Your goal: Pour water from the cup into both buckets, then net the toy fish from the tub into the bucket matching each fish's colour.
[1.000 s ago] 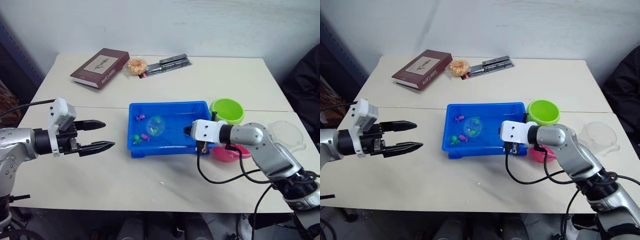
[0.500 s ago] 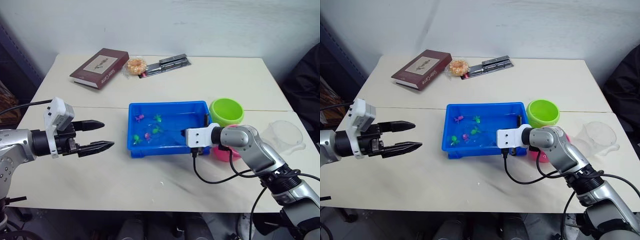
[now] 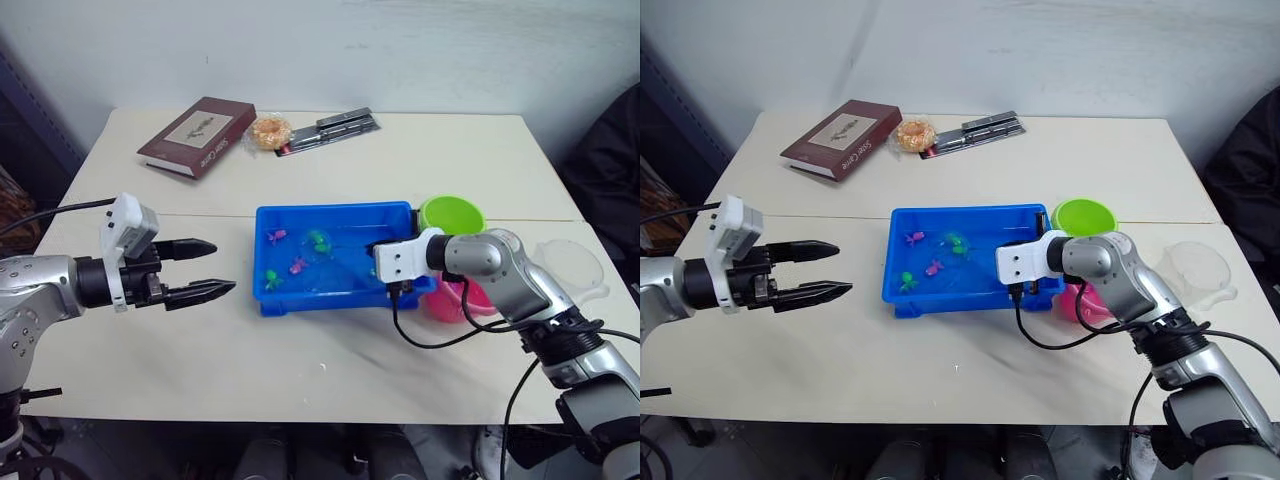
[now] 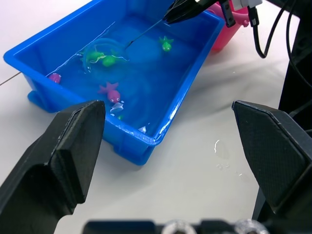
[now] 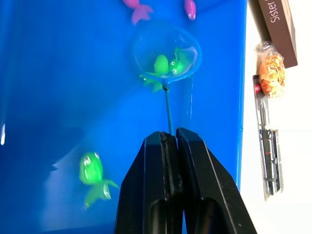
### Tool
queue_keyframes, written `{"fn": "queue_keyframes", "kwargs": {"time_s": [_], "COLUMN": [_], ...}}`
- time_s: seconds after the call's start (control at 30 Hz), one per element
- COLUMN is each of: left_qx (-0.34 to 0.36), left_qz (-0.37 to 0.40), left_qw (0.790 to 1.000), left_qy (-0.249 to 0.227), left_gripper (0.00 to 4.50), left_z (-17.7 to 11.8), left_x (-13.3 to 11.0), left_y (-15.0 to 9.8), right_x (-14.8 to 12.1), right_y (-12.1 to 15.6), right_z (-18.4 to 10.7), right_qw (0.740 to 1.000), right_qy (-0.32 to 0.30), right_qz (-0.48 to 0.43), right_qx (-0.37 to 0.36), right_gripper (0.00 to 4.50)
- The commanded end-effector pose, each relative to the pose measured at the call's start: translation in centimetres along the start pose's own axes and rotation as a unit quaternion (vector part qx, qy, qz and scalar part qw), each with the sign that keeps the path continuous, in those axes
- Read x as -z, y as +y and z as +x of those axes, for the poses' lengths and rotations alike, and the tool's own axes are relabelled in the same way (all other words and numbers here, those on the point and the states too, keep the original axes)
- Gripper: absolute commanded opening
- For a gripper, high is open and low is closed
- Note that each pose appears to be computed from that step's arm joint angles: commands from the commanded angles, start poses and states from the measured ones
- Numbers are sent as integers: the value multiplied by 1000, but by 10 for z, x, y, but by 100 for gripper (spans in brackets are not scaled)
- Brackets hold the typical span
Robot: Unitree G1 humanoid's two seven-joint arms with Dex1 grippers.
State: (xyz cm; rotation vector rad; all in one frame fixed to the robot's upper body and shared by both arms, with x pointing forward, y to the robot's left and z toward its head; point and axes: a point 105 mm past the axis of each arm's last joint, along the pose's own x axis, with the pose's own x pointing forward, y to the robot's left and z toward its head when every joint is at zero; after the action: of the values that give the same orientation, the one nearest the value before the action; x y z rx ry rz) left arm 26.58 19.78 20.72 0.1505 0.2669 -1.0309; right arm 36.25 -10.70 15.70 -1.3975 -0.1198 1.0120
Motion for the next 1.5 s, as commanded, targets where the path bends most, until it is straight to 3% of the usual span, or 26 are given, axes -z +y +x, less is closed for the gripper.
{"fn": "queue_keyframes", "kwargs": {"time_s": [0.03,0.2,0.37,0.5,0.7,0.87,1.07,1.2,1.3,1.37,1.5], "left_qx": [1,11,-2,-12,3,25,81,130,163,182,231], "left_qz": [21,27,33,40,33,32,42,50,48,50,55], "left_qw": [1000,1000,999,999,999,998,993,987,981,977,964], "left_qy": [-6,-2,-21,-31,-39,-48,-70,-81,-94,-102,-120], "left_gripper": [445,445,445,445,445,445,445,445,445,445,445], "left_z": [3,3,4,8,13,16,33,65,76,83,93], "left_x": [-5,-5,-13,-14,-12,-15,-30,-35,-42,-47,-57], "left_y": [1,-2,4,5,-1,-4,-8,-8,-9,-9,-26], "right_x": [0,-2,-18,-15,-22,-30,-24,-6,-12,-5,0], "right_y": [-3,9,19,20,19,16,21,26,30,39,60], "right_z": [-4,-3,1,0,-15,-36,-72,-110,-136,-148,-169], "right_qw": [1000,1000,996,991,950,927,921,921,924,926,903], "right_qy": [1,-6,-40,-39,-85,-111,-103,-58,-77,-42,-3], "right_qz": [-26,-20,76,125,299,359,374,377,362,356,401], "right_qx": [0,-16,-21,-20,-11,-6,33,81,97,116,154], "right_gripper": [0,0,0,0,0,0,0,0,0,0,0]}}
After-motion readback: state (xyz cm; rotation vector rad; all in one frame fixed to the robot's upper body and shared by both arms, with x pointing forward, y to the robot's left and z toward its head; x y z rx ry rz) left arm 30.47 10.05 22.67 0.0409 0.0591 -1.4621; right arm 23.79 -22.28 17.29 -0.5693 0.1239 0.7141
